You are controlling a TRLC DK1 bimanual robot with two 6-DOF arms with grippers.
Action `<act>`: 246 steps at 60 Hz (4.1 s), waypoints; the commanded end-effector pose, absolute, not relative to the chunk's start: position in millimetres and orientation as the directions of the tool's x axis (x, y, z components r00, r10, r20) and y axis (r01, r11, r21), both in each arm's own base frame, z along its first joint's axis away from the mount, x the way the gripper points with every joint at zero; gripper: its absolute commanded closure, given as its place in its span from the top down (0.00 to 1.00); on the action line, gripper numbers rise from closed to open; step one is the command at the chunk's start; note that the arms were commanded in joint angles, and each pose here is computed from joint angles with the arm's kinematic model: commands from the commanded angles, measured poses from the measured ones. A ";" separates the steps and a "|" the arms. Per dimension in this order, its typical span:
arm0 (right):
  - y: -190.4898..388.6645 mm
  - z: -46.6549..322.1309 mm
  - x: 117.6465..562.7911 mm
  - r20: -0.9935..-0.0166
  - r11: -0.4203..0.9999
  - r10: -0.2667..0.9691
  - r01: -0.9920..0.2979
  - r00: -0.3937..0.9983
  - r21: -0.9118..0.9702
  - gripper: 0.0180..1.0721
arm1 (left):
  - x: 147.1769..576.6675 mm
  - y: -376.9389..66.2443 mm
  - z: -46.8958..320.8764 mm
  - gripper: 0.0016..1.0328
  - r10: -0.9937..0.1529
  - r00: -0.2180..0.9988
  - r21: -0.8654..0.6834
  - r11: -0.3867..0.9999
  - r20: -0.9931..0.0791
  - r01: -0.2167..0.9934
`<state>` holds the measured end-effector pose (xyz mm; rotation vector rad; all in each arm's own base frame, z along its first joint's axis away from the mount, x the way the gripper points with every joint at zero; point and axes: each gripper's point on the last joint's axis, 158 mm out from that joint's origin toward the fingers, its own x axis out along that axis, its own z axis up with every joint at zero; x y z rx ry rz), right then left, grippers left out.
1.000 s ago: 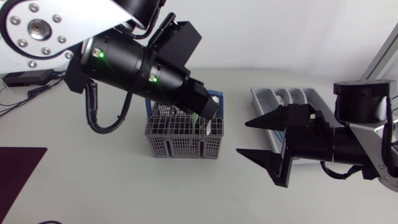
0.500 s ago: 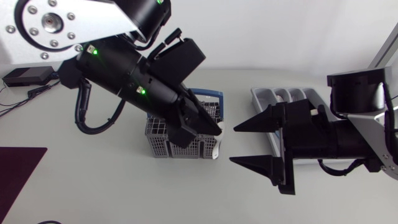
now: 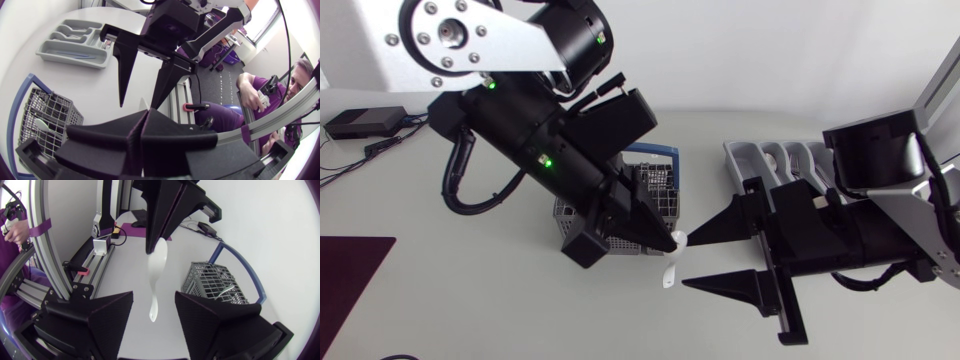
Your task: Unload the cutlery basket into the drawer organizer.
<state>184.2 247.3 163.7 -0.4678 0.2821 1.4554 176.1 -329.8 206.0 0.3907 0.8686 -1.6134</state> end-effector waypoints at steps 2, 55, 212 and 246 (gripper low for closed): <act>252.1 164.1 178.4 -0.463 0.001 0.884 -0.991 0.063 -0.134 0.47 | 172.7 -335.6 212.1 0.17 -0.700 -0.279 -0.319 -0.077 -0.657 0.945; 256.2 163.8 161.4 -0.479 -0.065 0.878 -0.991 -0.003 -0.114 0.06 | 163.4 -337.8 215.4 0.18 -0.691 -0.325 -0.348 -0.112 -0.646 0.931; -103.1 -14.0 326.2 -0.627 0.080 -0.163 -0.623 0.762 -0.778 0.68 | 314.9 -230.6 144.4 0.81 -0.514 0.213 -0.221 0.656 -0.831 0.722; 7.8 92.4 320.2 -0.640 0.421 0.102 -0.616 0.762 -0.666 0.86 | 313.5 -206.5 137.5 0.81 -0.470 0.246 -0.188 0.700 -0.848 0.689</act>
